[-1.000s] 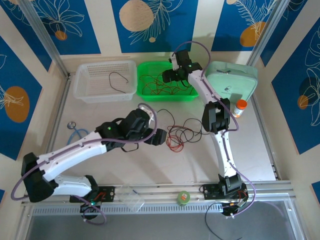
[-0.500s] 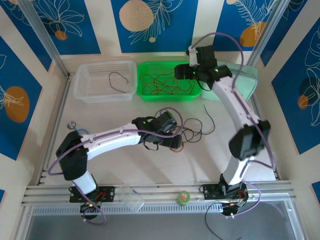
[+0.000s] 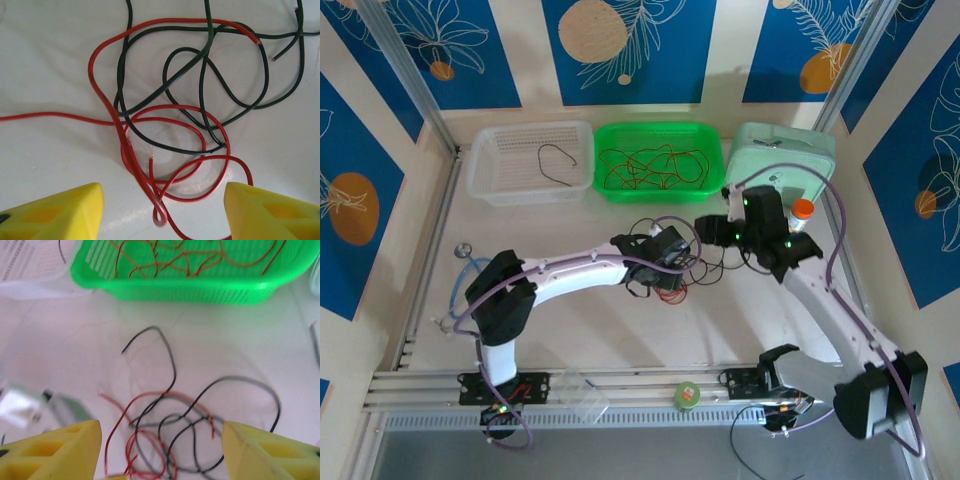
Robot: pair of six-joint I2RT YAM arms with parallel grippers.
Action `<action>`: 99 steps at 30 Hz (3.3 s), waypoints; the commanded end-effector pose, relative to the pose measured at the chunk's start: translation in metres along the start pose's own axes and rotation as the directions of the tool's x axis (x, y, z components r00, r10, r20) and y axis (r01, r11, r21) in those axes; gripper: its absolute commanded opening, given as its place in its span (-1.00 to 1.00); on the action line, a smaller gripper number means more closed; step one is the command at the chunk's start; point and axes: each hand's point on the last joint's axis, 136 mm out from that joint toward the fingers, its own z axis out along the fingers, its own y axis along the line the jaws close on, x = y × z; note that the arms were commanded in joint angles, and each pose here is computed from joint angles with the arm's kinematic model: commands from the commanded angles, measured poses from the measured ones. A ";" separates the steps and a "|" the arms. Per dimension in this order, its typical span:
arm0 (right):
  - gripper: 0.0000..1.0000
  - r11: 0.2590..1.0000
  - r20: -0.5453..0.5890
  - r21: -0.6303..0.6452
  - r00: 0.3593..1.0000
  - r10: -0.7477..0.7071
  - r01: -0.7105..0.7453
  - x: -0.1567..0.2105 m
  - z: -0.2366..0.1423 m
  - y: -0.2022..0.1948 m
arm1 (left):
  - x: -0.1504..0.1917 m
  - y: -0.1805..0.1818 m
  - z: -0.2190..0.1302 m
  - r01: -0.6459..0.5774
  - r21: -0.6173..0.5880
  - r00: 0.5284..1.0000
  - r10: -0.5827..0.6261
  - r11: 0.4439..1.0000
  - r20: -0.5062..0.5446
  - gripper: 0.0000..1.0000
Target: Untangle the cables
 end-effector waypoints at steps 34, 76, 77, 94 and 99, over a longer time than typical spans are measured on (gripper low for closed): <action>0.03 0.963 -0.012 0.059 0.964 0.265 -0.263 0.070 -0.050 -0.008 | -0.075 0.009 -0.117 -0.171 -0.061 0.971 0.179 0.983 0.161 -1.00; 0.13 0.783 -0.198 -0.024 0.771 0.606 -0.621 0.089 -0.011 0.011 | -0.278 0.096 -0.196 -0.029 -0.136 0.852 0.095 0.990 0.514 -1.00; 0.13 0.782 -0.200 -0.020 0.769 0.607 -0.622 0.091 -0.011 0.011 | -0.286 0.100 -0.187 -0.025 -0.123 0.849 0.086 0.992 0.521 -1.00; 0.15 0.782 -0.243 0.039 0.754 0.611 -0.621 0.117 -0.003 0.017 | -0.338 0.148 -0.009 -0.003 -0.196 0.839 0.109 0.981 0.533 -1.00; 0.15 0.784 -0.257 0.022 0.754 0.605 -0.621 0.110 0.006 0.026 | -0.316 0.160 0.045 0.014 -0.205 0.889 0.081 0.979 0.450 -0.94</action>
